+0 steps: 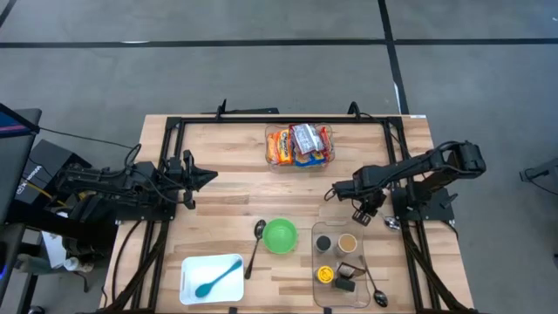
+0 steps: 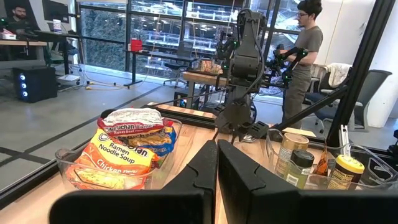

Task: Pick & Place Food Item
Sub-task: Put the silver spoon into the white bin

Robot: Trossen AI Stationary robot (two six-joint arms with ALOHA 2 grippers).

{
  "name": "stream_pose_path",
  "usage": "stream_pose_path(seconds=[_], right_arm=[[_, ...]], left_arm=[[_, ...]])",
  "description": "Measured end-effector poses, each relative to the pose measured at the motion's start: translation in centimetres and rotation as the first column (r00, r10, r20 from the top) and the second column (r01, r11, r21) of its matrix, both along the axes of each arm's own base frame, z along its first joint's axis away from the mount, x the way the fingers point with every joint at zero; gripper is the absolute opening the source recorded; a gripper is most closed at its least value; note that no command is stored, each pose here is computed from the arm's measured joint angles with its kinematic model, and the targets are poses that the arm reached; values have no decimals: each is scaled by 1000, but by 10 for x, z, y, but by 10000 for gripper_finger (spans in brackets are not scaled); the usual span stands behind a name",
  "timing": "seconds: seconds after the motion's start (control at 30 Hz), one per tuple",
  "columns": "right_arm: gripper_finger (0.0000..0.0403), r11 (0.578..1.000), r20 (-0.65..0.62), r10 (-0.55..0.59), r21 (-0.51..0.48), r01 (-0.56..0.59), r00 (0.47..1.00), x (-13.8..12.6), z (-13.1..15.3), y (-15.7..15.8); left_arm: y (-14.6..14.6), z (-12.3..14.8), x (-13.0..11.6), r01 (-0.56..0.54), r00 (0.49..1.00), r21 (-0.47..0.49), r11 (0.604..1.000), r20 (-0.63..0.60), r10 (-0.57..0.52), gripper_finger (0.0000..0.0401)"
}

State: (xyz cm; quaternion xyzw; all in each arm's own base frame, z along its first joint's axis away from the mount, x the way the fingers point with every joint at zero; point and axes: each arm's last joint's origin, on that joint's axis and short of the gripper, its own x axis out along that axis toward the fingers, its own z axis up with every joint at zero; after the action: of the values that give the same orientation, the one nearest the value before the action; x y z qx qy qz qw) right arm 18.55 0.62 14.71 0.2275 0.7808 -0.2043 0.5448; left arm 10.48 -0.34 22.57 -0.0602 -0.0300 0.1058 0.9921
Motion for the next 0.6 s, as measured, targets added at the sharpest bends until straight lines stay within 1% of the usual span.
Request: stream_pose_path(seconds=[0.13,0.23,0.3,0.43,0.6], right_arm=[[100,1000,-42,-19,16,19,999,-8,-6,-2],[100,1000,-50,-18,20,19,999,-11,-9,-2],[100,999,-42,-20,29,21,999,-12,-12,-2],[100,997,-4,-14,80,14,1000,-14,-20,0],[100,997,-5,-12,79,12,1000,-16,-22,0]], left_arm=[[0,0,0,0,1000,0,1000,0,0,8],[0,0,0,0,1000,0,1000,0,0,8],[0,0,0,0,1000,0,1000,0,0,8],[0,0,0,0,1000,0,1000,0,0,8],[0,0,0,0,1000,0,1000,0,0,8]])
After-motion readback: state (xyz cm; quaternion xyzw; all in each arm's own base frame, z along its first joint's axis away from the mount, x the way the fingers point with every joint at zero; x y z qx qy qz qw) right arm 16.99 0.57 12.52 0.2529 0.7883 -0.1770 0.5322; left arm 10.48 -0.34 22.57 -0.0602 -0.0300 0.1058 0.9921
